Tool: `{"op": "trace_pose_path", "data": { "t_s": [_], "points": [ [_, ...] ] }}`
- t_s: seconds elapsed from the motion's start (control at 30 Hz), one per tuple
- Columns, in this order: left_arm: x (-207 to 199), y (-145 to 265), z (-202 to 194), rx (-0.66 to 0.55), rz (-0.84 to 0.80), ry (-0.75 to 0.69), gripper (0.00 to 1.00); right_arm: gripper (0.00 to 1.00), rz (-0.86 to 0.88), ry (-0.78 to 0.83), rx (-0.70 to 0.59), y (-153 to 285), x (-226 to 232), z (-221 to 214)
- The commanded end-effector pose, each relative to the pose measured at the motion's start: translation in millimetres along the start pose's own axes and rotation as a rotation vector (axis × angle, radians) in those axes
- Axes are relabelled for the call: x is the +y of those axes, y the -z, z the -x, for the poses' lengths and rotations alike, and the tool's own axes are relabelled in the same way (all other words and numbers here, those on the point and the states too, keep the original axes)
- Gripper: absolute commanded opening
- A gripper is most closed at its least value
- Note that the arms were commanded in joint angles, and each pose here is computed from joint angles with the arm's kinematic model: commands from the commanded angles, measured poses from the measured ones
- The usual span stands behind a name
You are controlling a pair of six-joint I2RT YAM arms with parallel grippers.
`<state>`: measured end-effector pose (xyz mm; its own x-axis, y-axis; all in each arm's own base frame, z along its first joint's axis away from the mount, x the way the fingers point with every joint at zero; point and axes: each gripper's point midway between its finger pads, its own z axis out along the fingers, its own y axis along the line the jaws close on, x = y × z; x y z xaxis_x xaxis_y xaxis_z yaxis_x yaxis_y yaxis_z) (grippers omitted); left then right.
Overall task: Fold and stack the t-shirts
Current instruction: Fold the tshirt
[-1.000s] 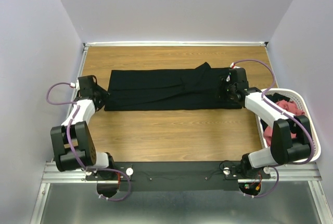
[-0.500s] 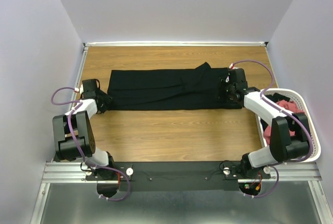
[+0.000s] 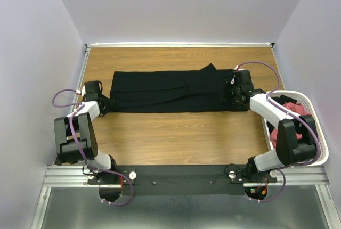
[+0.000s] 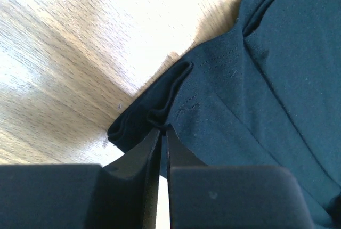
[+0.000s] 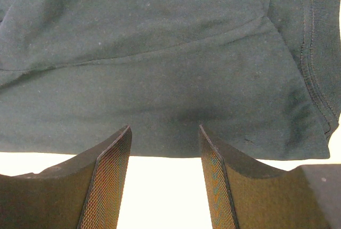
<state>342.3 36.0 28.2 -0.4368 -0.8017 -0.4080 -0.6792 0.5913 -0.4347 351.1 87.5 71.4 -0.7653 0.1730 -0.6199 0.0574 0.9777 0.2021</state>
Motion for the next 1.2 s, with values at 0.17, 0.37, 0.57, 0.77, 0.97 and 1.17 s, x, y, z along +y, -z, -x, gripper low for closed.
{"op": "trace_pose_path", "data": {
  "t_s": [0.17,0.37,0.57,0.77,0.97,1.17],
  "points": [
    [-12,4,8,-0.013,-0.024,-0.023,0.0,0.61,-0.004,0.008,0.023,-3,-2,-8],
    [-25,11,25,-0.055,-0.049,-0.025,0.0,0.61,-0.003,0.011,0.023,-3,-1,-9],
    [-43,7,42,-0.069,-0.066,-0.021,0.0,0.61,0.004,0.014,0.024,-2,0,-9],
    [-57,-2,53,-0.067,-0.083,-0.018,0.01,0.61,0.011,0.022,0.029,-3,1,-10],
    [-72,-13,52,-0.029,-0.153,-0.052,0.09,0.61,0.066,0.035,0.045,-3,10,-12],
    [-85,-12,50,-0.017,-0.225,-0.053,0.45,0.61,0.119,0.072,0.024,2,24,-6]
  ]
}}
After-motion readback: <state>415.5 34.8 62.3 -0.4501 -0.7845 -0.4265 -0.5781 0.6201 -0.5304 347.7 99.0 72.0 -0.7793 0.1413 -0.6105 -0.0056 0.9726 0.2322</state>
